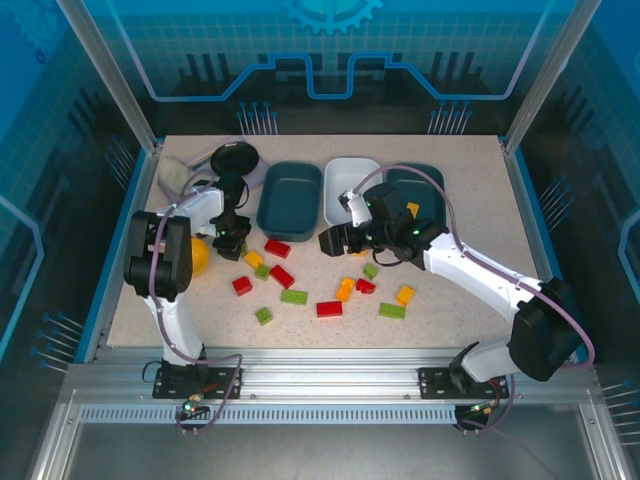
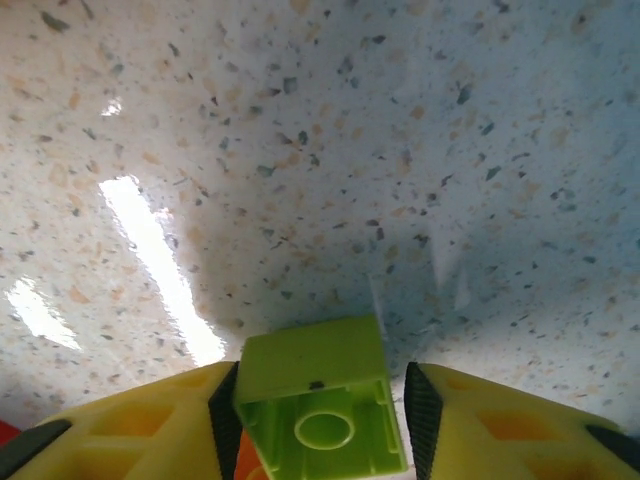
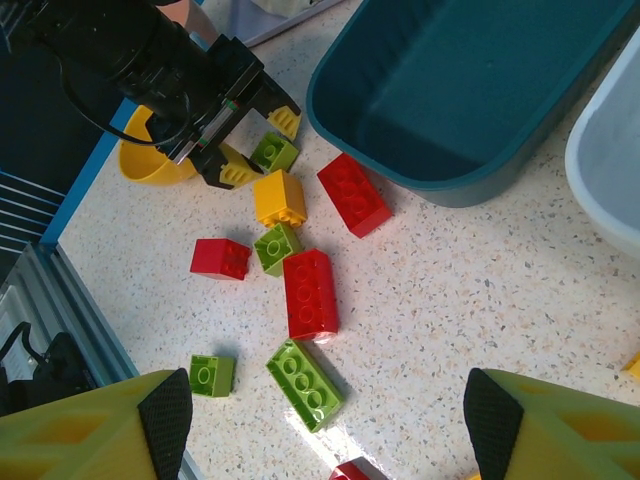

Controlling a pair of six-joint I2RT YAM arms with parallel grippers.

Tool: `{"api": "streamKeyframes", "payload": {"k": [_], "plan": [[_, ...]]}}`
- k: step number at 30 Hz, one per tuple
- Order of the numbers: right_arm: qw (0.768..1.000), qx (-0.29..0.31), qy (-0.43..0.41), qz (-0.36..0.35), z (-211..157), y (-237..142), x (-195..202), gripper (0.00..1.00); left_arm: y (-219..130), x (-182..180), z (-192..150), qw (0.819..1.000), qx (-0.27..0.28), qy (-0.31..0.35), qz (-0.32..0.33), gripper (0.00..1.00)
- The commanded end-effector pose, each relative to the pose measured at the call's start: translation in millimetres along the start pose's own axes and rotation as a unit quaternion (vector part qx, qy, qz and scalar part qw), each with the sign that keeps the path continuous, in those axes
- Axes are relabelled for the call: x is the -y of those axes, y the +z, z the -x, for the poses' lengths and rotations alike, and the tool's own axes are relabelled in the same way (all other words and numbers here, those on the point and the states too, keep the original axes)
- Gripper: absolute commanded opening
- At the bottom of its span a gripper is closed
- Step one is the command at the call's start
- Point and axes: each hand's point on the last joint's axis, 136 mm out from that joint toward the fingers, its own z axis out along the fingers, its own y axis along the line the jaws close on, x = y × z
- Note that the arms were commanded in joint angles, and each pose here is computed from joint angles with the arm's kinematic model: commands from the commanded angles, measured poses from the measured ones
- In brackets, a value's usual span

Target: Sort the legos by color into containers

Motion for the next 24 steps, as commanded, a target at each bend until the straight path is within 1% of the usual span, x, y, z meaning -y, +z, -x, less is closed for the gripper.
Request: {"api": "streamKeyframes", "payload": {"k": [1, 3, 7, 11, 15, 17, 20, 22, 24], "plan": [[1.000, 0.016, -0.009, 0.018, 10, -8, -16, 0.75, 4, 1, 1, 1.000, 0.018, 0.003, 0.002, 0.39], [1.000, 0.019, -0.008, 0.017, 11, -9, -15, 0.75, 3, 1, 1, 1.000, 0.022, 0.007, 0.000, 0.33], [1.000, 0.026, -0.004, 0.014, 17, -12, -14, 0.74, -7, -4, 5, 0.999, 0.042, 0.012, 0.001, 0.32], [0.999, 0.044, 0.001, 0.005, 27, -21, -9, 0.74, -34, -2, 9, 0.997, 0.071, 0.026, -0.024, 0.32], [0.997, 0.065, 0.024, -0.015, 37, -30, 5, 0.74, -73, 13, 8, 0.990, 0.098, 0.074, -0.064, 0.32], [0.996, 0.078, 0.043, -0.023, 41, -35, 15, 0.74, -92, 29, 2, 0.983, 0.110, 0.112, -0.094, 0.32], [0.992, 0.093, 0.072, -0.044, 46, -39, 30, 0.74, -116, 63, -18, 0.965, 0.118, 0.187, -0.142, 0.33], [0.989, 0.098, 0.092, -0.056, 47, -40, 38, 0.74, -124, 87, -36, 0.950, 0.118, 0.237, -0.165, 0.34], [0.987, 0.106, 0.102, -0.068, 48, -41, 45, 0.74, -123, 110, -56, 0.938, 0.103, 0.276, -0.182, 0.34]]}}
